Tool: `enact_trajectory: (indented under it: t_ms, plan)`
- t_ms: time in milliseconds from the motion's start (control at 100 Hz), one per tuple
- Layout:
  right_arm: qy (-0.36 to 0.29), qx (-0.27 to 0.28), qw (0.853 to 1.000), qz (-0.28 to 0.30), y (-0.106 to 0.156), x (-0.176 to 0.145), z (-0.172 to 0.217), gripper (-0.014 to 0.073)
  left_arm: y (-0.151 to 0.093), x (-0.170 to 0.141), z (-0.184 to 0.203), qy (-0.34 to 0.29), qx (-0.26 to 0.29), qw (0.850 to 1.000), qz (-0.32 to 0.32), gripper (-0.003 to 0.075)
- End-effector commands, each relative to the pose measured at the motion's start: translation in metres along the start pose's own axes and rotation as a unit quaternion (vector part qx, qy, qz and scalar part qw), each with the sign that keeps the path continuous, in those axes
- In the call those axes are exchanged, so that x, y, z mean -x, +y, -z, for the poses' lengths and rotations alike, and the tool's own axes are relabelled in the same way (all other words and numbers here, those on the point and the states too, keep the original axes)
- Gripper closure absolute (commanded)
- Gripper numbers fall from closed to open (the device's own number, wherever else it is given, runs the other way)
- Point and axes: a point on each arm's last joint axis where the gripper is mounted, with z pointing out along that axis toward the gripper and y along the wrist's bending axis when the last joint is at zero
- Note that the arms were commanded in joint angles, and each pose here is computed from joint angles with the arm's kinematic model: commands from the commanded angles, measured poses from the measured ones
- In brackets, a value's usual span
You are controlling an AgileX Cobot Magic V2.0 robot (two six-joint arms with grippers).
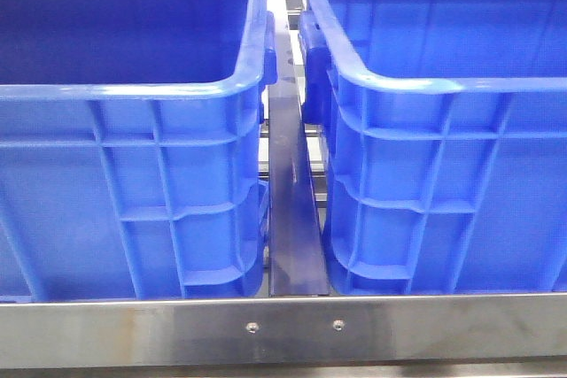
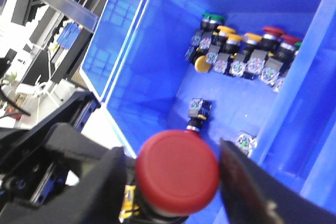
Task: Pick red and yellow buttons and place in box
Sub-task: 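Grasp the red button with the right gripper and release the left gripper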
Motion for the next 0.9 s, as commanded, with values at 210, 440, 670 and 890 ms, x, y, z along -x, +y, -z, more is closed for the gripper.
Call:
enact_trajectory:
  t_ms: [210, 440, 670, 890]
  plan:
    - [-0.042, 0.032, 0.999, -0.002, 0.018, 0.011, 0.006, 0.04, -0.007, 0.017, 0.016, -0.061, -0.012, 0.998, -0.002, 0.0524]
    - [-0.077, -0.005, 0.997, 0.014, 0.008, 0.02, 0.015, 0.04, -0.006, 0.018, 0.018, -0.056, -0.004, 0.998, -0.024, 0.0122]
    - [-0.153, -0.118, 0.973, 0.13, -0.02, 0.047, 0.053, 0.04, -0.006, 0.019, 0.025, -0.063, -0.001, 0.998, -0.033, 0.0151]
    - [-0.154, -0.3, 0.903, 0.266, -0.053, 0.054, 0.079, 0.04, -0.006, 0.019, 0.025, -0.063, -0.001, 0.998, -0.033, 0.0155]
